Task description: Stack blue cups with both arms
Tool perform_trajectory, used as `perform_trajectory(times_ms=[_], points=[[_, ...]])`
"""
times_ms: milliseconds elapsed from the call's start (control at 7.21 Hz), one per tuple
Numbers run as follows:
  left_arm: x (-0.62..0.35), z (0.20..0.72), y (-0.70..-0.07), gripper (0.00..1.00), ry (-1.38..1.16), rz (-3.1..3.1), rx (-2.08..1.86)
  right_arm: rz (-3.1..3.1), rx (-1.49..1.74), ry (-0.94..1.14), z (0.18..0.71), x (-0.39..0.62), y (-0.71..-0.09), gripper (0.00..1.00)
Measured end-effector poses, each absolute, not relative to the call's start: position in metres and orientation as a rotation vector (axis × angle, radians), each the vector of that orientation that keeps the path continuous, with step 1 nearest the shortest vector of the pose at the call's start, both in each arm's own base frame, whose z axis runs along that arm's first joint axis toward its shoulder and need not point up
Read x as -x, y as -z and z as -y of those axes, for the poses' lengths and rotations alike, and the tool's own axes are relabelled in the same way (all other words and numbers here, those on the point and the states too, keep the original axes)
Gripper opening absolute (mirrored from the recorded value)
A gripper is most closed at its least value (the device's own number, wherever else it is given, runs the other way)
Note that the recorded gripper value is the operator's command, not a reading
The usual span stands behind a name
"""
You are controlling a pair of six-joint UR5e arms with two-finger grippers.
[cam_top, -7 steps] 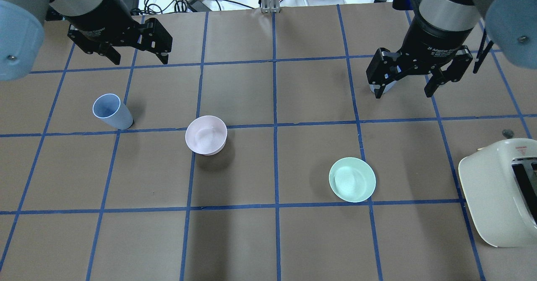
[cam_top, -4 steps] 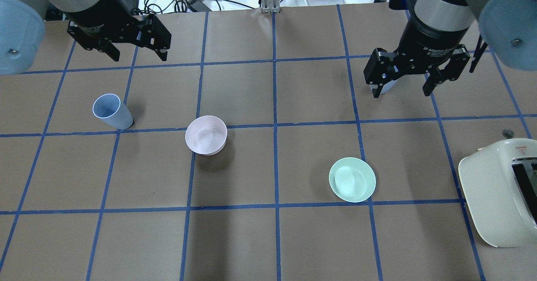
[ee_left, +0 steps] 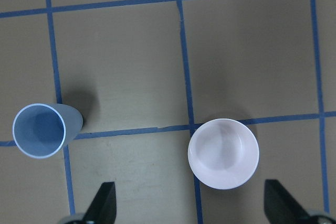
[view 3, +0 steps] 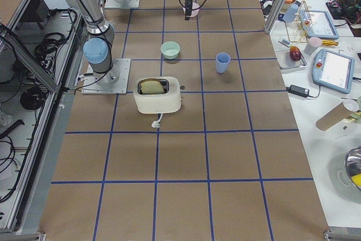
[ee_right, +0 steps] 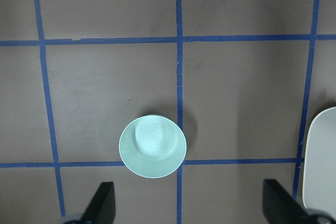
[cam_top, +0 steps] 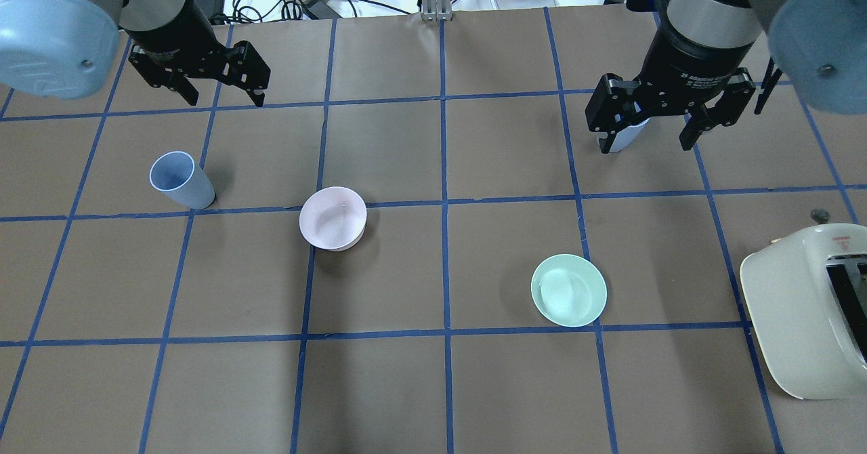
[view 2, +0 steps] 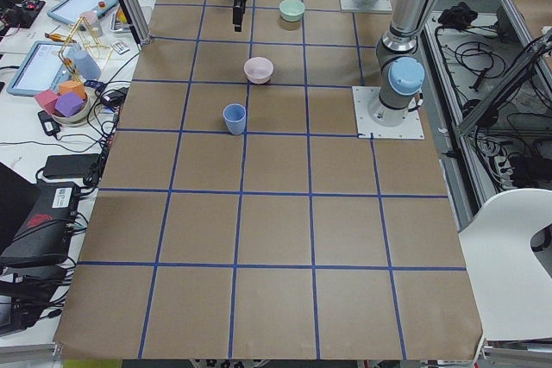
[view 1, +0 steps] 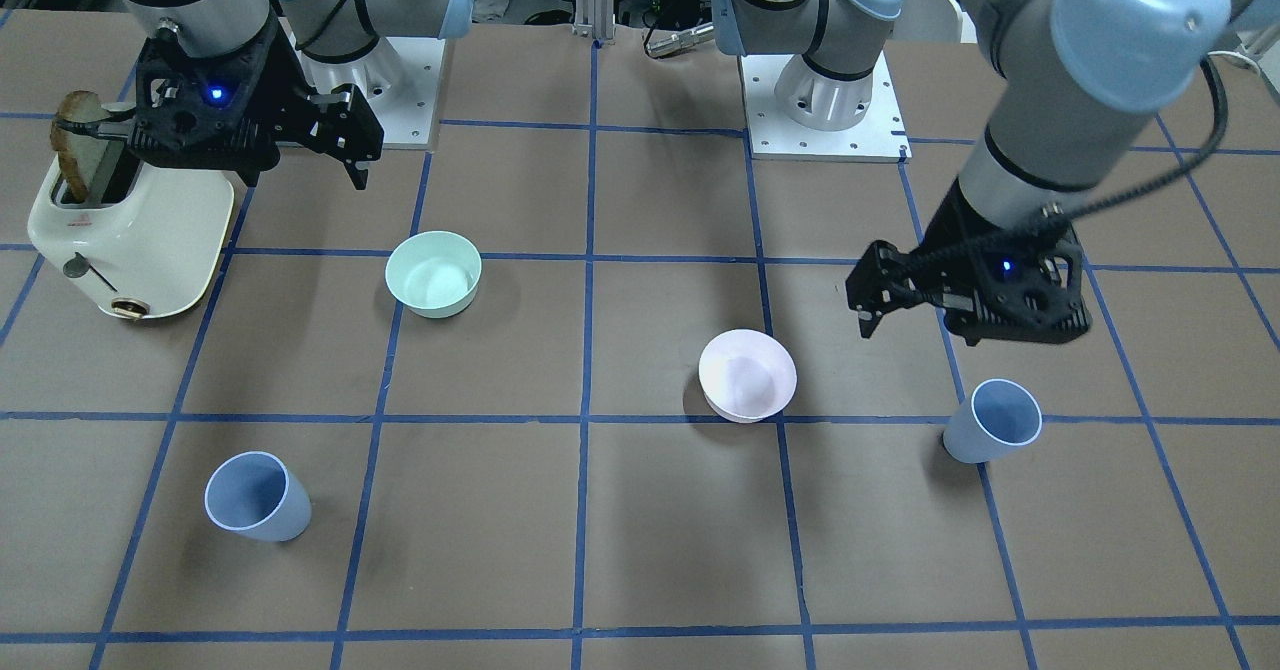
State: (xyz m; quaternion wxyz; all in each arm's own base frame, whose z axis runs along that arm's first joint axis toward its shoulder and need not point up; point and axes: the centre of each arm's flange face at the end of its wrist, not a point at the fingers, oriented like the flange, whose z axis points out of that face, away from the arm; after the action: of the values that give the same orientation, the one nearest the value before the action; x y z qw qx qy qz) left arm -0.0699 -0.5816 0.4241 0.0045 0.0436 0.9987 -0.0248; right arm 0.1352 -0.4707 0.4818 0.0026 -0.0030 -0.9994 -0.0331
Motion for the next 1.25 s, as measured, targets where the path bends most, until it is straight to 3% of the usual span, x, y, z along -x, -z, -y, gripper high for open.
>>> perform_trajectory(times_ms=[416, 832, 970, 1109, 1248], points=[[-0.005, 0.620, -0.333, 1.00, -0.096, -3.142, -0.151, 3.132, 0.002, 0.108, 0.472, -0.135, -0.479, 1.00], [-0.022, 0.622, -0.271, 0.99, -0.238, -3.092, -0.152, 3.132, 0.002, 0.108, 0.472, -0.134, -0.478, 1.00], [-0.023, 0.623, -0.259, 0.91, -0.263, -3.084, -0.153, 3.138, 0.004, 0.096, 0.474, -0.134, -0.479, 1.00], [-0.024, 0.621, -0.250, 0.28, -0.288, -3.077, -0.152, 3.140, 0.006, 0.083, 0.476, -0.131, -0.479, 1.00], [-0.025, 0.619, -0.243, 0.00, -0.305, -3.065, -0.152, 3.141, 0.011, 0.079, 0.478, -0.128, -0.479, 1.00]])
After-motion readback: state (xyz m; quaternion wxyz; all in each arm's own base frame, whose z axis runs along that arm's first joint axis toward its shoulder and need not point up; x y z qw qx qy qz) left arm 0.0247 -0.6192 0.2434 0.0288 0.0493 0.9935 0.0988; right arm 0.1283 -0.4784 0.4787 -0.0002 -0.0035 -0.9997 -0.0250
